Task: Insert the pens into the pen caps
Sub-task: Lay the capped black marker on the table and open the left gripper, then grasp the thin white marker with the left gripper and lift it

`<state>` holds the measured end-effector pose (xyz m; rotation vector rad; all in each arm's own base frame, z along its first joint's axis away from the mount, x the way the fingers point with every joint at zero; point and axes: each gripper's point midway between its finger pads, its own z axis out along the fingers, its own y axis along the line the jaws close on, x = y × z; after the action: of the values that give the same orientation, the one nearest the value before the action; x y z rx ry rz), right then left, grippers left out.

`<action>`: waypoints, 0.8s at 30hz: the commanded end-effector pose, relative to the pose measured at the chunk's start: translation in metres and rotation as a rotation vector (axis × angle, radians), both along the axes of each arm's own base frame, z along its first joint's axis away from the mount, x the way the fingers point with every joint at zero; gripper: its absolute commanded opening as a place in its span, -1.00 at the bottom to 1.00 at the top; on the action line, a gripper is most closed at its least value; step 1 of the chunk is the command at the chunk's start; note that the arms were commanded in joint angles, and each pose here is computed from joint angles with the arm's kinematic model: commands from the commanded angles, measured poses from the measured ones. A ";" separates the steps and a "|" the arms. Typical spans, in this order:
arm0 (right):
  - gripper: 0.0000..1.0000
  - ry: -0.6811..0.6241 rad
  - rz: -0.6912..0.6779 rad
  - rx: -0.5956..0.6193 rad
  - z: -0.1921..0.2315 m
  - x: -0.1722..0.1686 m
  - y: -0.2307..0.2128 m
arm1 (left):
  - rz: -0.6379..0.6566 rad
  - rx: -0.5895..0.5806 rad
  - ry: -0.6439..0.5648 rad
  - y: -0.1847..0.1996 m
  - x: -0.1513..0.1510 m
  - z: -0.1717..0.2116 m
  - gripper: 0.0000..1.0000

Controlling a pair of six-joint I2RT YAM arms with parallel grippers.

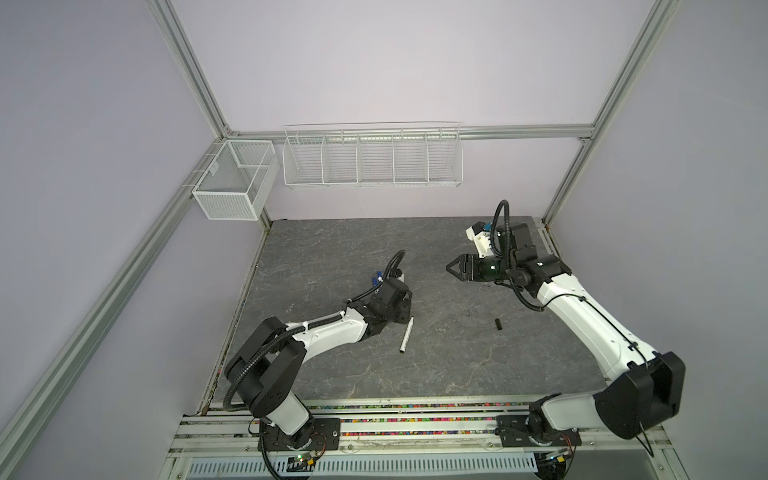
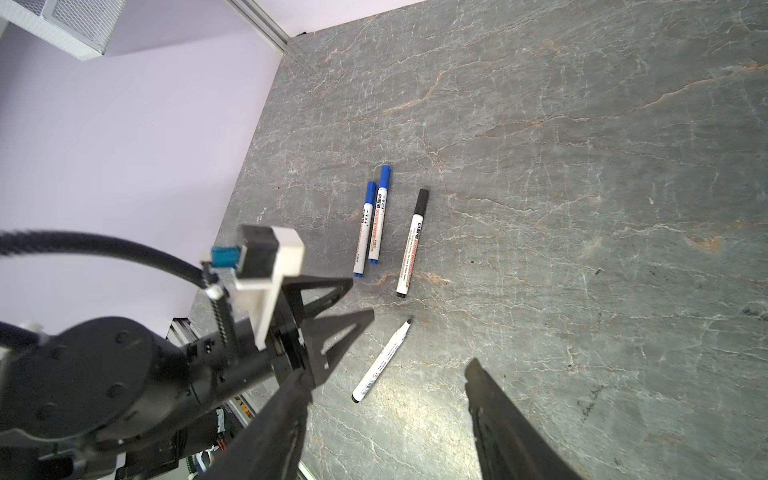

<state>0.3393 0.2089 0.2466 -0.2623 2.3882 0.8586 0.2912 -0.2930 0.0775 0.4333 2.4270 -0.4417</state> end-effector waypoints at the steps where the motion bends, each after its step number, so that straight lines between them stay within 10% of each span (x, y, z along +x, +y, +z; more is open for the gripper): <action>1: 0.27 0.002 0.000 -0.018 -0.005 -0.003 -0.005 | -0.147 0.042 0.153 -0.006 -0.044 -0.026 0.18; 17: 0.25 0.014 -0.030 -0.020 -0.012 0.001 -0.008 | -0.188 0.421 0.284 0.016 -0.081 -0.072 -0.46; 24: 0.24 0.027 -0.036 -0.022 -0.017 -0.001 -0.010 | -0.279 0.304 0.237 -0.011 -0.084 -0.051 -1.00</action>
<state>0.3393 0.2024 0.2332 -0.2312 2.4206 0.8314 0.2194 -0.3033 0.0243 0.8279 2.6787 -0.2061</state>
